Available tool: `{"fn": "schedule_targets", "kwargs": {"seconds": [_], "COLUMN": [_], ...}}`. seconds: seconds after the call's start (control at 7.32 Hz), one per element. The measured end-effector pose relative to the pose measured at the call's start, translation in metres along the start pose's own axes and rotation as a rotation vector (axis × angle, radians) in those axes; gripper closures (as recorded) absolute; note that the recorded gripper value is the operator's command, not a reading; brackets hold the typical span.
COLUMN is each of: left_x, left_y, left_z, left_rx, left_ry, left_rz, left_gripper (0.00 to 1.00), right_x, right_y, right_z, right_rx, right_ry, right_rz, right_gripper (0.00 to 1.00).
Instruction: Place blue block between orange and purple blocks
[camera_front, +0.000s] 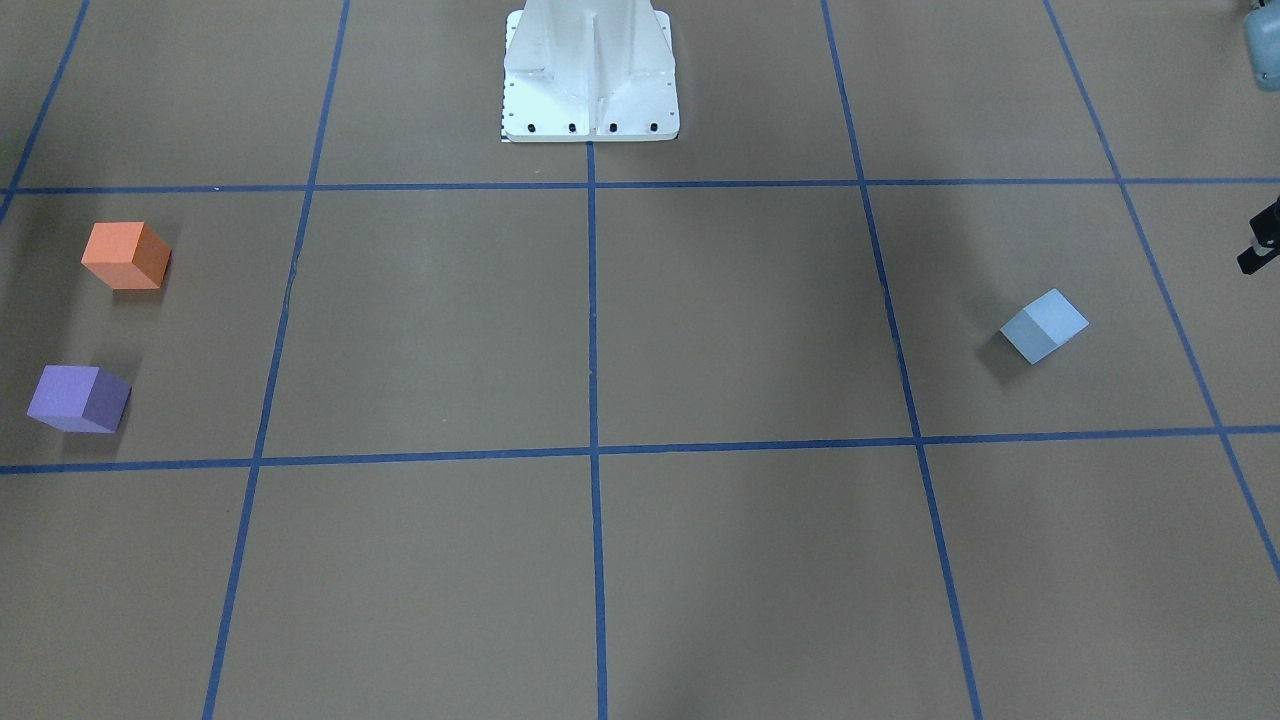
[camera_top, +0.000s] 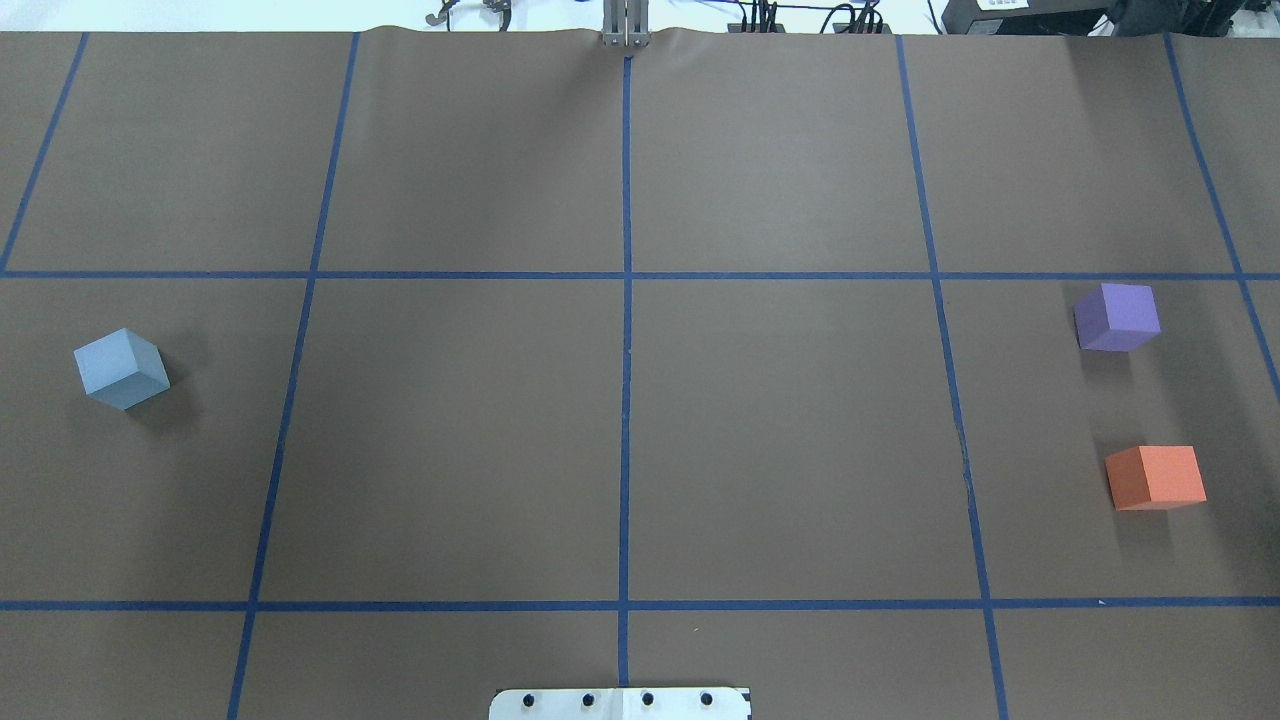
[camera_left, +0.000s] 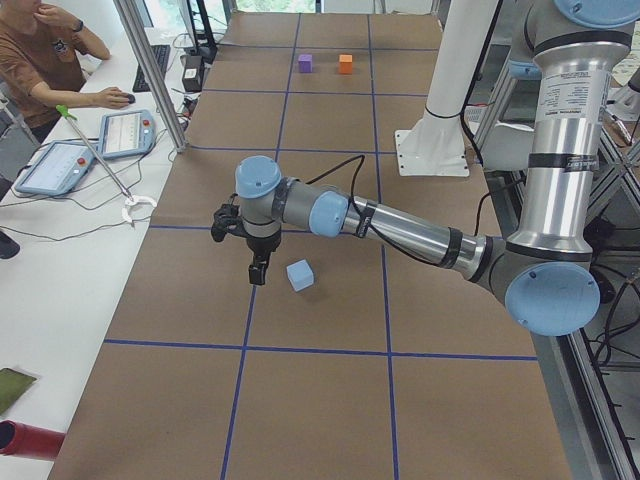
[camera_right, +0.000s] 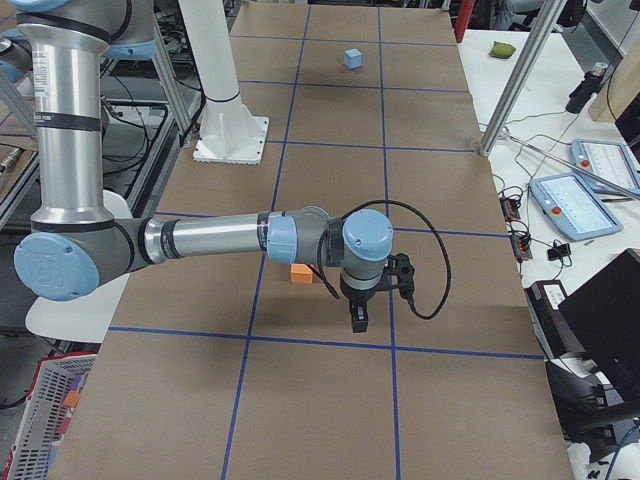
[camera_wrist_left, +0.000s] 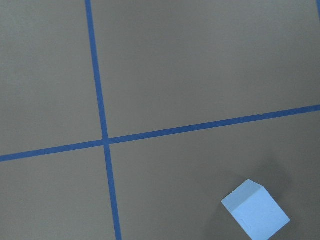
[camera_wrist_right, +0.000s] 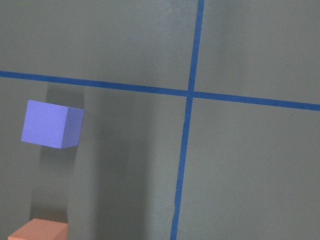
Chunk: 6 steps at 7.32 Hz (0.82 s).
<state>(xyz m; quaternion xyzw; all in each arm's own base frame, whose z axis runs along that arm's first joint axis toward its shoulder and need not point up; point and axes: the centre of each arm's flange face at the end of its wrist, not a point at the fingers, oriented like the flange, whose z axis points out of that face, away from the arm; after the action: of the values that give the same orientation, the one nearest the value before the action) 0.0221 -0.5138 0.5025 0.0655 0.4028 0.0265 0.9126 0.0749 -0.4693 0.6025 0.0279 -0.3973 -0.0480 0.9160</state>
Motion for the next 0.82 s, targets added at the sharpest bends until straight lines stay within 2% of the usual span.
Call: {"fn": "schedule_targets", "kwargs": {"seconds": [0.14, 0.27, 0.55, 0.82], "left_x": [0.023, 0.050, 0.101, 0.119], "left_y": [0.000, 0.002, 0.012, 0.023], "left_z": [0.016, 0.039, 0.092, 0.124], "left_rx": [-0.013, -0.032, -0.004, 0.016], "left_ry": [0.015, 0.003, -0.093, -0.150], "left_rz": [-0.087, -0.223, -0.448, -0.550], "left_gripper": [0.00, 0.00, 0.00, 0.00], "right_x": [-0.001, -0.002, -0.002, -0.002], "right_y": [-0.001, -0.001, -0.002, -0.002], "right_z": [0.002, 0.002, 0.002, 0.002], "right_rx": [-0.003, -0.005, -0.005, -0.005], "right_ry": [0.000, 0.000, 0.003, 0.003], "right_rz": [-0.003, -0.003, -0.002, -0.001], "right_gripper": [0.00, 0.00, 0.00, 0.00]}}
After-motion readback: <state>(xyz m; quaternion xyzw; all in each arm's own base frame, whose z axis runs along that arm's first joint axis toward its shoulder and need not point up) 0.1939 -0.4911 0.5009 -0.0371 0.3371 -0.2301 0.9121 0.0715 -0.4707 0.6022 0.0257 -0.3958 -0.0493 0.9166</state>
